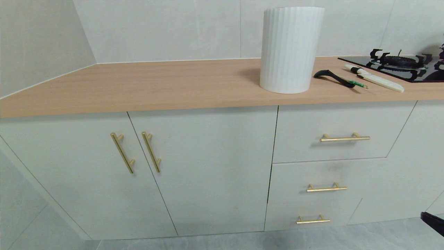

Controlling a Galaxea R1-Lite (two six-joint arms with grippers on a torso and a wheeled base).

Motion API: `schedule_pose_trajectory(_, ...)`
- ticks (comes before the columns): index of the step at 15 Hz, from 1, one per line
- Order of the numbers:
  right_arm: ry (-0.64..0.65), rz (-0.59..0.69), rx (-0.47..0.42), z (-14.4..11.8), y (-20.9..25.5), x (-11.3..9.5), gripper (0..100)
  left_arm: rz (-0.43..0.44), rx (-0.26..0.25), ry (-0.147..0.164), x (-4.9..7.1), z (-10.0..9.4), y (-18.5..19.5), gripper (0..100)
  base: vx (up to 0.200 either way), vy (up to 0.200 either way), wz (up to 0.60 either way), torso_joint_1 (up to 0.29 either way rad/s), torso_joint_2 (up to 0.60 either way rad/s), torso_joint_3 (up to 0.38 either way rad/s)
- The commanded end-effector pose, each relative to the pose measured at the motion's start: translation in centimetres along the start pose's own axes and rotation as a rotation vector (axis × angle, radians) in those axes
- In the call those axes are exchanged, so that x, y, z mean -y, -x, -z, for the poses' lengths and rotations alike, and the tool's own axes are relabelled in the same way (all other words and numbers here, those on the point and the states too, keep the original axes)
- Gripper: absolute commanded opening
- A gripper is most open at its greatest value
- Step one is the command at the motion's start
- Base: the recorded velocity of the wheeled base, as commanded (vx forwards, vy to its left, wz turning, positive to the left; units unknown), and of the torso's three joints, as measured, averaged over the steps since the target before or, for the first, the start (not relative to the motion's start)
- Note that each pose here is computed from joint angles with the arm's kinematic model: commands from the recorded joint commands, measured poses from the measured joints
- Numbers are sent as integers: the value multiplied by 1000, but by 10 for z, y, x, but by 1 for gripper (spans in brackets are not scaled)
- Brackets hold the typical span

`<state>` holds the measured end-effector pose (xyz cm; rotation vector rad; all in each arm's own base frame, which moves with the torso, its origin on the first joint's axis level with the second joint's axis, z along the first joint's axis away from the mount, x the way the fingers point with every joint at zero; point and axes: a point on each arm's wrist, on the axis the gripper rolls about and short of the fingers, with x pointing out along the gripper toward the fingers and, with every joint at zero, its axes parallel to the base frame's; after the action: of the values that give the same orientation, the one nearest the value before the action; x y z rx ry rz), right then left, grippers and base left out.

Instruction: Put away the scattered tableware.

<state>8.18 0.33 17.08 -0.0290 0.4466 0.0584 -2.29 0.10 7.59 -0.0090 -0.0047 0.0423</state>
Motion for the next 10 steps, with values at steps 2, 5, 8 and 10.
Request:
schedule_pose_trajectory(2, 6, -15, -260, -27, -88, 2, 100, -1, -1, 0, 0, 0, 0, 100, 0, 0, 0, 0, 0, 0)
schedule_pose_trajectory(5, 8, -22, -348, -22, -126, 2, 100, -2, -1, 0, 0, 0, 0, 100, 0, 0, 0, 0, 0, 0)
schedule_pose_trajectory(8, 28, -25, -437, -7, -180, 2, 100, -1, -1, 0, 0, 0, 0, 100, 0, 0, 0, 0, 0, 0)
schedule_pose_trajectory(10, 30, -18, -433, 4, -203, 3, 100, -1, -3, 0, 0, 0, 0, 100, 0, 0, 0, 0, 0, 0)
